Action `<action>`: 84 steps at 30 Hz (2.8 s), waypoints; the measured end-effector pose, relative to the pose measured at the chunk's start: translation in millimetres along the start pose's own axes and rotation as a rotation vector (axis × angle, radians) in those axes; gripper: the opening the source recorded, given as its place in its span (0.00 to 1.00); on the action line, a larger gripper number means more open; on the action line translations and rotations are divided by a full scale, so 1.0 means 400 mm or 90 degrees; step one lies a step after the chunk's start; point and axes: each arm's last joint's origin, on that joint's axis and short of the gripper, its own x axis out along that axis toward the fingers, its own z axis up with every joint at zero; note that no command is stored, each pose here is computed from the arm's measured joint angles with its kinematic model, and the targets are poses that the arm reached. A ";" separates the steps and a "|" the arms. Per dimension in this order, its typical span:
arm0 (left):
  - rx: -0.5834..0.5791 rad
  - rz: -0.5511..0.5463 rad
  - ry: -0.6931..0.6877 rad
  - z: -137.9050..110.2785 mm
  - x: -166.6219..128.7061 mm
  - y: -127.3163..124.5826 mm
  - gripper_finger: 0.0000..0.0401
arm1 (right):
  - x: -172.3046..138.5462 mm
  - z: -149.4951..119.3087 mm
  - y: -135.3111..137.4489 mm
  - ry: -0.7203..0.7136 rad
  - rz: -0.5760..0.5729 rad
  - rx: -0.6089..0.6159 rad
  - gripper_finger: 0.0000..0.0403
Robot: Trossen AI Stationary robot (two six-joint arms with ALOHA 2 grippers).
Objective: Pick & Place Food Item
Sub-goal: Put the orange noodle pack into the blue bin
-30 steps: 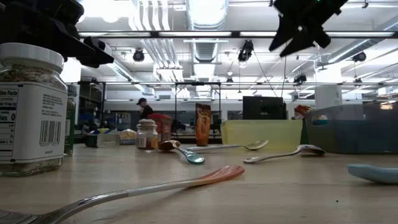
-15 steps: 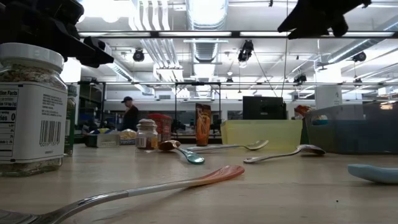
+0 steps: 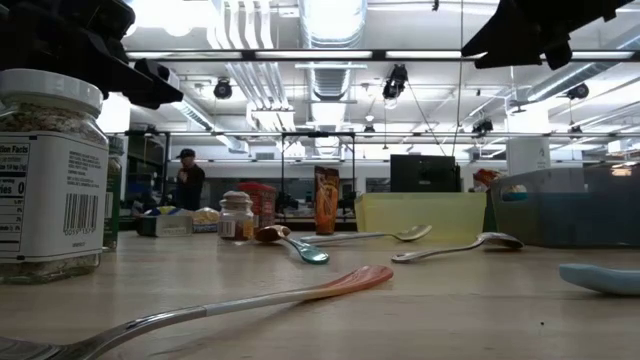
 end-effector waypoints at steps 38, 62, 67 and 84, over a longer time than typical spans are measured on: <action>0.000 0.000 0.000 0.000 0.000 0.000 0.65 | 0.002 -0.001 0.004 0.003 0.000 0.001 0.57; -0.624 0.136 0.100 0.104 -0.064 0.014 0.64 | 0.002 -0.001 0.004 0.003 0.001 0.000 0.57; -0.737 0.208 0.209 0.129 -0.072 0.014 0.64 | 0.002 -0.002 0.005 0.004 0.001 0.000 0.57; -0.984 0.393 0.495 0.225 0.000 -0.135 0.64 | 0.003 -0.002 0.005 0.004 0.000 -0.001 0.57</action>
